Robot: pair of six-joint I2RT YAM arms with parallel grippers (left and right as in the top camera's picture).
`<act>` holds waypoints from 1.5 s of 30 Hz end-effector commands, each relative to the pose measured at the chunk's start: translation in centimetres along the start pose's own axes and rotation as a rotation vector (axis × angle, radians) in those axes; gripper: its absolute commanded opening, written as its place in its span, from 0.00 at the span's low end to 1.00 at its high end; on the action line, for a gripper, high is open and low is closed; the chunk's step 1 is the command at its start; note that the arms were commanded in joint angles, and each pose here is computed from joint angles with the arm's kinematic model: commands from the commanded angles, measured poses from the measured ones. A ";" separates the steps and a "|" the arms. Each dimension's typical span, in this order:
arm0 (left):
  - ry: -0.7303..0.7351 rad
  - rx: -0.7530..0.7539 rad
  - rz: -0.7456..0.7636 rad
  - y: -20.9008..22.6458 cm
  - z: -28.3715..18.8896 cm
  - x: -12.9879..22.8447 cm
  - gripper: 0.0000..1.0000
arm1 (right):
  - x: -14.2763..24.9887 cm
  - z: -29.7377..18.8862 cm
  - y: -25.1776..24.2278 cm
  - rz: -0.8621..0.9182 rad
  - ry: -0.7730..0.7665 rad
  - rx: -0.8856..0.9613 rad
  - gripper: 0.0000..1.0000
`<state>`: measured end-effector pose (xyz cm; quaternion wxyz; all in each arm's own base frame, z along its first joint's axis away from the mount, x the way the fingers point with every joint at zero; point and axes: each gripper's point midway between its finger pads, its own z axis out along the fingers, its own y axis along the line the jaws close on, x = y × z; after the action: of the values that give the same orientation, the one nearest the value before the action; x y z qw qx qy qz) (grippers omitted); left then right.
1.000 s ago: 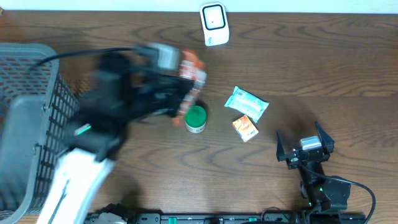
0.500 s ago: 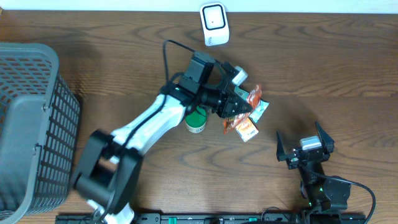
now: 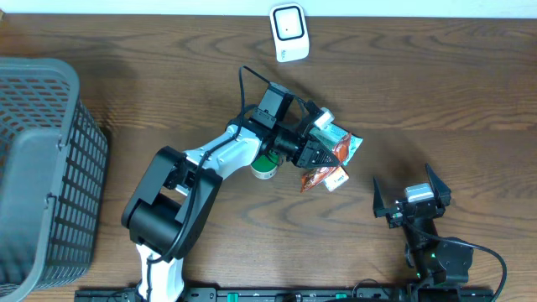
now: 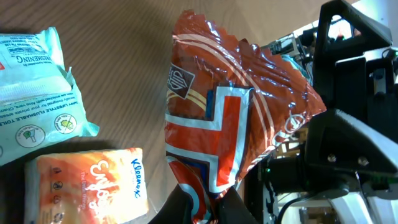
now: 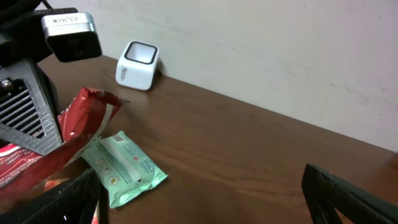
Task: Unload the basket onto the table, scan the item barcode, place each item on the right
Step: 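Release the snack bar and retract the left arm to the basket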
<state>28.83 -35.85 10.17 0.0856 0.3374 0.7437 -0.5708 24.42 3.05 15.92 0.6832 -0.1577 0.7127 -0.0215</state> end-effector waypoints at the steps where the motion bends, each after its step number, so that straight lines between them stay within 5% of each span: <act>1: -0.015 0.014 0.044 0.6 -0.7 -0.3 0.40 | 0.1 0.0 0.0 0.007 0.003 -0.001 0.99; 2: -0.030 -0.003 0.050 1.1 -1.0 -0.7 0.73 | 0.1 0.0 0.0 0.008 0.003 -0.001 0.99; 3: -0.044 -0.034 0.024 1.7 -1.4 -1.0 0.84 | 0.1 0.0 0.0 0.007 0.003 -0.001 0.99; 6: -0.136 -0.224 -0.111 4.6 -4.0 -3.2 0.84 | 0.1 0.0 0.0 0.007 0.003 -0.001 0.99; 10: -0.244 -0.336 -0.037 2.7 -7.5 -6.7 0.84 | 0.1 0.0 0.0 0.008 0.003 -0.001 0.99; 21: -0.785 -0.883 0.380 -16.1 -23.2 -14.1 0.85 | 0.1 0.0 0.0 0.007 0.003 -0.001 0.99; 30: -1.276 -1.297 0.605 -31.2 -38.6 -9.6 0.85 | 0.1 0.0 0.0 0.007 0.003 -0.001 0.99; 34: -1.442 -1.488 0.572 -35.4 -44.0 -6.6 0.85 | 0.1 0.0 0.0 0.007 0.003 -0.001 0.99; 42: -1.400 -1.940 0.421 -36.6 -49.5 -2.3 0.85 | -0.4 0.0 0.3 0.009 -0.019 -0.018 0.99; 45: -1.325 -2.042 0.327 -35.0 -49.9 -1.2 0.85 | -3.5 -0.3 1.3 0.075 -0.147 -0.095 0.99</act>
<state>21.92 1.97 57.06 0.7969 -0.1107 0.5792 0.1316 24.38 3.51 17.29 0.7034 -0.1608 0.6923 -0.0105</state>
